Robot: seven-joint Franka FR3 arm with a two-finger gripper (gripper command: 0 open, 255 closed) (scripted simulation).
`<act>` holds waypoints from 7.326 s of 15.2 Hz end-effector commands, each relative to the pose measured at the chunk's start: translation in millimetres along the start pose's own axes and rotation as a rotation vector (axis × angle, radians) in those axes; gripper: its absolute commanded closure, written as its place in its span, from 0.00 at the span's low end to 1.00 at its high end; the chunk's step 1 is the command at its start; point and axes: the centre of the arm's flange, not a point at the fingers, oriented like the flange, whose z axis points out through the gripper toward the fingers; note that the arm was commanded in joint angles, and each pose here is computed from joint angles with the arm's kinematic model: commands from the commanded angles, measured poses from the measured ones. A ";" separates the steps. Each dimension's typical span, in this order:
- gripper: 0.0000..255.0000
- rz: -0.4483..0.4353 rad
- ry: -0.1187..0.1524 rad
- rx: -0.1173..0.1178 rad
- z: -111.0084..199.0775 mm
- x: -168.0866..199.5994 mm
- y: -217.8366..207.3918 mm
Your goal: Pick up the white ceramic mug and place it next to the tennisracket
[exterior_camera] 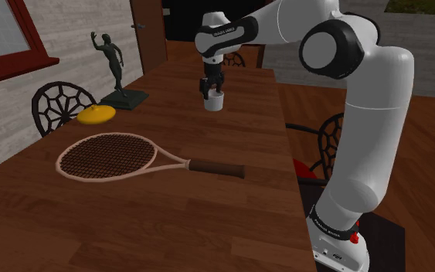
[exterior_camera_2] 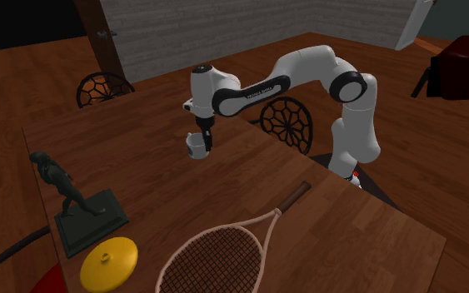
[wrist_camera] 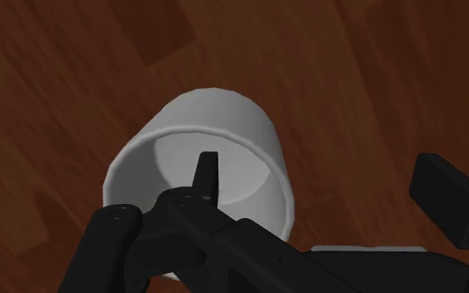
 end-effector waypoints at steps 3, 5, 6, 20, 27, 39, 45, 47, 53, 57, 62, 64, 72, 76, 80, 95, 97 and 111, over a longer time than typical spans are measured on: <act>0.00 -0.016 0.016 0.004 12.8 32.6 8.1; 0.00 -0.016 0.016 0.004 23.4 32.7 8.1; 0.00 -0.016 0.016 0.004 28.6 32.9 8.0; 1.00 -0.016 0.016 0.004 47.5 33.1 8.0; 1.00 -0.016 0.016 0.004 47.5 33.2 8.0; 1.00 -0.016 0.016 0.004 -15.7 35.1 11.1; 1.00 -0.016 0.016 0.004 -47.4 36.0 12.6; 1.00 -0.016 0.016 0.004 -57.9 36.3 13.2; 1.00 -0.016 0.016 0.004 -89.5 37.3 14.7; 1.00 -0.016 0.016 0.004 -103.8 26.4 8.5; 1.00 -0.016 0.016 0.004 -107.5 -29.7 -26.0; 1.00 -0.016 0.016 0.004 -108.9 -52.2 -39.8; 1.00 -0.016 0.016 0.004 -114.7 -142.0 -95.0; 1.00 -0.016 0.016 0.004 -117.6 -186.9 -122.6; 1.00 -0.016 0.016 0.004 -120.5 -231.9 -150.2; 1.00 -0.016 0.016 0.004 -131.6 -402.7 -255.2; 1.00 -0.016 0.016 0.004 -121.0 -403.0 -255.7; 1.00 -0.016 0.016 0.004 -47.2 -405.2 -259.4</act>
